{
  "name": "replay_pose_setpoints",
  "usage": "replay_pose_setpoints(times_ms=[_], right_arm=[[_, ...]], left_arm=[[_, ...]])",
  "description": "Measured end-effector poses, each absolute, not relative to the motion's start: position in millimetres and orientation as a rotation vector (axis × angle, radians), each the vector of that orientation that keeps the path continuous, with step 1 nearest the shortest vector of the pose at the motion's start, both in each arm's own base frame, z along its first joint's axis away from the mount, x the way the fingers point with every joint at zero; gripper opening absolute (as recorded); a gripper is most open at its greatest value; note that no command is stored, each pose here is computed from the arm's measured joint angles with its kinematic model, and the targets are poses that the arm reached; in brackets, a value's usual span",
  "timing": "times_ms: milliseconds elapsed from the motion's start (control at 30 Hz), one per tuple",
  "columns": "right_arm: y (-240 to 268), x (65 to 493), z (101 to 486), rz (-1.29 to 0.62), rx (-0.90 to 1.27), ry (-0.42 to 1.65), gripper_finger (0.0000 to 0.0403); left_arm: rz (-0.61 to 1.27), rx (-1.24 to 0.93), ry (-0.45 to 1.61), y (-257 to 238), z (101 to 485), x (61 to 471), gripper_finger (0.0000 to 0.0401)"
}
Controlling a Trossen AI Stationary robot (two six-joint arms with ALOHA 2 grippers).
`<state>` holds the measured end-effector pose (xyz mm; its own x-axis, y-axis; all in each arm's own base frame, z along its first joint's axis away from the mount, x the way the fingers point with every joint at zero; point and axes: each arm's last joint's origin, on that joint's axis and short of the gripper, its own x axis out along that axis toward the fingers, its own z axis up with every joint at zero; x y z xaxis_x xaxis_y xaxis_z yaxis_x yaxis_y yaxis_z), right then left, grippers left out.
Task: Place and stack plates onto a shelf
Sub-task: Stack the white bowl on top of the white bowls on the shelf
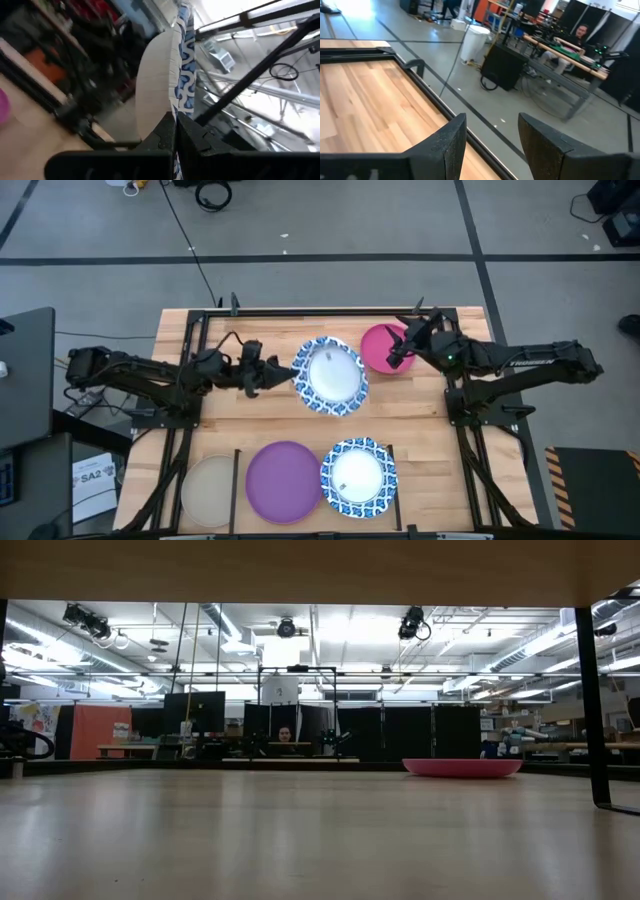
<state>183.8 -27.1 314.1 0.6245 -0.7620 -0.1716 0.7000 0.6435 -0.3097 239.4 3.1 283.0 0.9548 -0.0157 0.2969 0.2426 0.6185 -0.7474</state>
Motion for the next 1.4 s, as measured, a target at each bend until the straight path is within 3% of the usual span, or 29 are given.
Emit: replay_pose_setpoints(times_ms=[433, 700, 1400], right_arm=[[-36.8, 181.8, 312.5, -0.895, -0.219, 0.324, 0.0185], [-36.3, 182.4, 310.8, -0.854, -0.219, 0.339, 0.0185], [-36.1, 182.4, 310.0, -0.842, -0.221, 0.347, 0.0185]], left_arm=[[-0.233, -0.951, -0.043, -50.0, 333.2, 253.5, 0.0009], [-0.191, -0.977, -0.010, -77.1, 352.6, 253.2, 0.0009], [-0.217, -1.275, 0.280, -127.4, 312.8, 315.9, 0.0009]])
